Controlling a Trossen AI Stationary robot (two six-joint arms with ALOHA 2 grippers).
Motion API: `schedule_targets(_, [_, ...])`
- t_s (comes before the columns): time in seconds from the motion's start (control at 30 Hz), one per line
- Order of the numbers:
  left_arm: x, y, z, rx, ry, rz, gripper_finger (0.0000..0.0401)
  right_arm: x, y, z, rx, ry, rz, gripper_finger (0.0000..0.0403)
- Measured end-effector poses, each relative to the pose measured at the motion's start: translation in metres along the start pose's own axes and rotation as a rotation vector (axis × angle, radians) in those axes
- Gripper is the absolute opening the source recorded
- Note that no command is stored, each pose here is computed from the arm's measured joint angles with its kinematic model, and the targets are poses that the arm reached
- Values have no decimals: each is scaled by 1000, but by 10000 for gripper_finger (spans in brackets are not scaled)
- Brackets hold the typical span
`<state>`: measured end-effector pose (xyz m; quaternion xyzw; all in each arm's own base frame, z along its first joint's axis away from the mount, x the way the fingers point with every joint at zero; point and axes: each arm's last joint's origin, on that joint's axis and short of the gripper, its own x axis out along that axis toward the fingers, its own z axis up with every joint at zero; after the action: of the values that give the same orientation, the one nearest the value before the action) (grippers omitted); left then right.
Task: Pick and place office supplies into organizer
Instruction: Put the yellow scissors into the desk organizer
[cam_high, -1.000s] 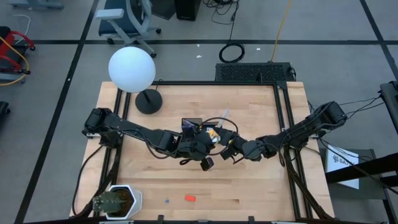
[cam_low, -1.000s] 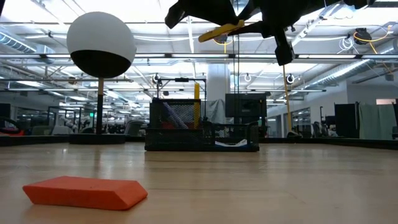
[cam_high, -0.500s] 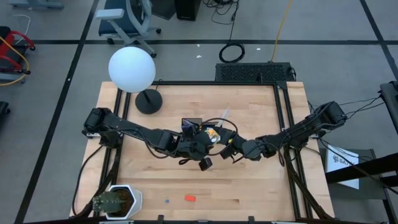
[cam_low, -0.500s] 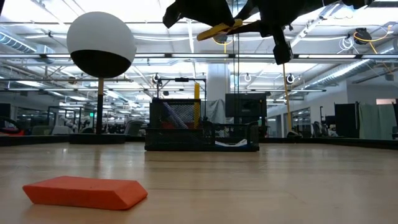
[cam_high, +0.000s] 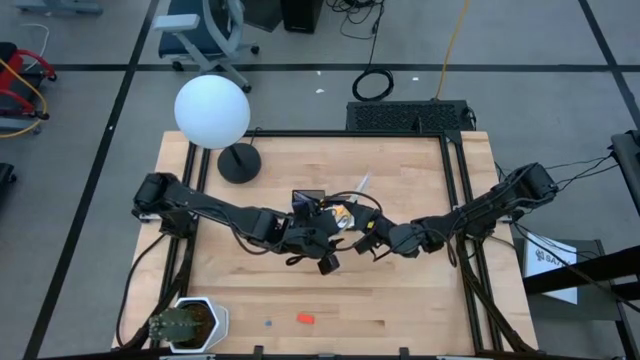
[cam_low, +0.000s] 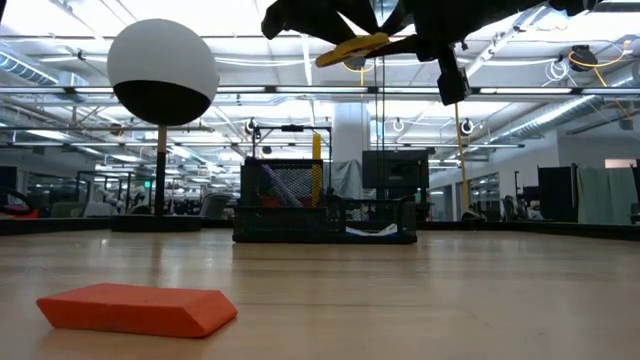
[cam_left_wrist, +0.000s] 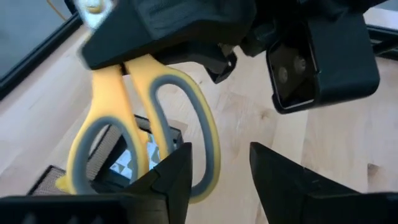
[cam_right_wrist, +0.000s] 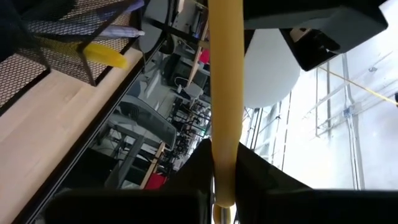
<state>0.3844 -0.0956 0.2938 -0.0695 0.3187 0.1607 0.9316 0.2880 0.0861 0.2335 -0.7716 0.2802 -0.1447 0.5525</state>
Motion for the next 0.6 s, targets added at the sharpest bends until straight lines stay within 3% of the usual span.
schedule_targets(0.27, [-21, 4, 3, 7, -8, 26, 165, 0, -3, -1, 27, 1, -16, 23])
schedule_targets(0.43, [-40, 3, 2, 29, -40, 91, 166, -2, -5, -2, 42, 7, -25, 23])
schedule_targets(0.6, [-62, -1, -2, 66, -93, 188, 166, -2, -10, -6, 144, 20, -49, 23])
